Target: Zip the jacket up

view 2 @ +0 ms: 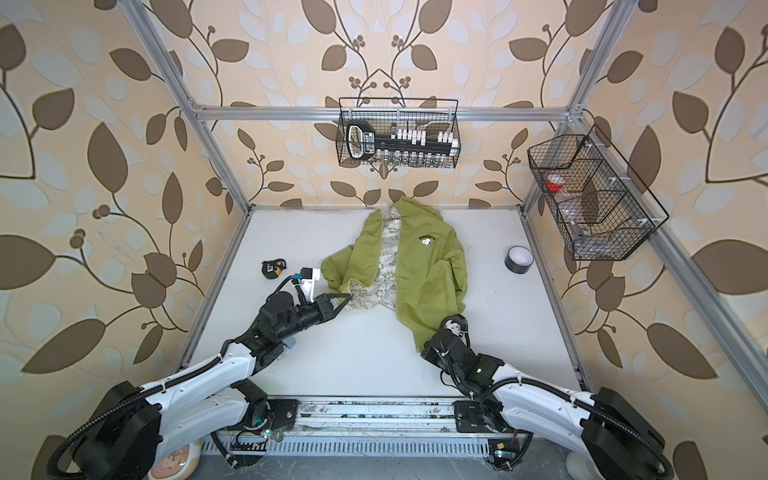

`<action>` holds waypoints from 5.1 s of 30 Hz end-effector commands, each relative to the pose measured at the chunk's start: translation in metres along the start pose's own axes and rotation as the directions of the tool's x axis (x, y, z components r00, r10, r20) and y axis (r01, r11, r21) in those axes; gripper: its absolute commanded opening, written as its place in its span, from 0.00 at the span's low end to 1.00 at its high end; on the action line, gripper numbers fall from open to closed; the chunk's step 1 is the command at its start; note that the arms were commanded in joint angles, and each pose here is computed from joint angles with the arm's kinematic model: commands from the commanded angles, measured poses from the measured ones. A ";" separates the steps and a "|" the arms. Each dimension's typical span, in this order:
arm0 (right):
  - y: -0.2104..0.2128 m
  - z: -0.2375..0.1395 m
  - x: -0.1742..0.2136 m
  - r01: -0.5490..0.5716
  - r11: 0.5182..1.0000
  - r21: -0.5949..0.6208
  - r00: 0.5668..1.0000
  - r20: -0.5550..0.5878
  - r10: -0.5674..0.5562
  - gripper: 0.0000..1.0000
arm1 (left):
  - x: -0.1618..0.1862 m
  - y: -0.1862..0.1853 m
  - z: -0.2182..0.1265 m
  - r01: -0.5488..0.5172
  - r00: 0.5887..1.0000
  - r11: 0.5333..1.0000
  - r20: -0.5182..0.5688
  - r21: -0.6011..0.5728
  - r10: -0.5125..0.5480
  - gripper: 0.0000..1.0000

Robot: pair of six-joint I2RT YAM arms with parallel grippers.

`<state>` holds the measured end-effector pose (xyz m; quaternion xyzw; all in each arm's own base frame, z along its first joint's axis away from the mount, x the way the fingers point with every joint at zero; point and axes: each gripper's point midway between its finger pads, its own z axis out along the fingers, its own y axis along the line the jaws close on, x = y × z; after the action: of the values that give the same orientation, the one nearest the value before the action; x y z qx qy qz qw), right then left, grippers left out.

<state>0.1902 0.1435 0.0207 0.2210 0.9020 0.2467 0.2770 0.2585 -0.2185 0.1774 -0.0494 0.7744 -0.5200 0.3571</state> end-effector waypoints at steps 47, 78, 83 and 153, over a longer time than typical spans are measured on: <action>0.050 0.047 0.079 -0.029 0.988 -0.150 0.963 -0.269 -0.012 0.30 | -0.003 -0.003 -0.008 -0.013 0.999 0.999 0.035 0.031 0.012 0.00; 0.091 0.029 0.084 -0.341 0.875 -0.345 0.940 -0.140 0.311 0.41 | 0.011 -0.011 -0.015 -0.007 1.000 0.996 -0.014 0.094 0.009 0.00; 0.086 0.037 0.093 -0.369 0.866 -0.337 0.929 -0.158 0.334 0.38 | 0.014 -0.011 -0.018 -0.010 1.000 0.995 -0.019 0.097 0.011 0.00; 0.065 0.053 0.080 -0.151 0.971 -0.188 0.982 -0.144 0.124 0.00 | 0.009 -0.003 -0.019 -0.009 1.000 1.000 -0.014 0.022 0.010 0.00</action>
<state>0.1863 0.2680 0.0145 0.2600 0.8264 0.4445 0.2280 0.2300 -0.2113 0.1583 -0.0508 0.7878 -0.5243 0.3193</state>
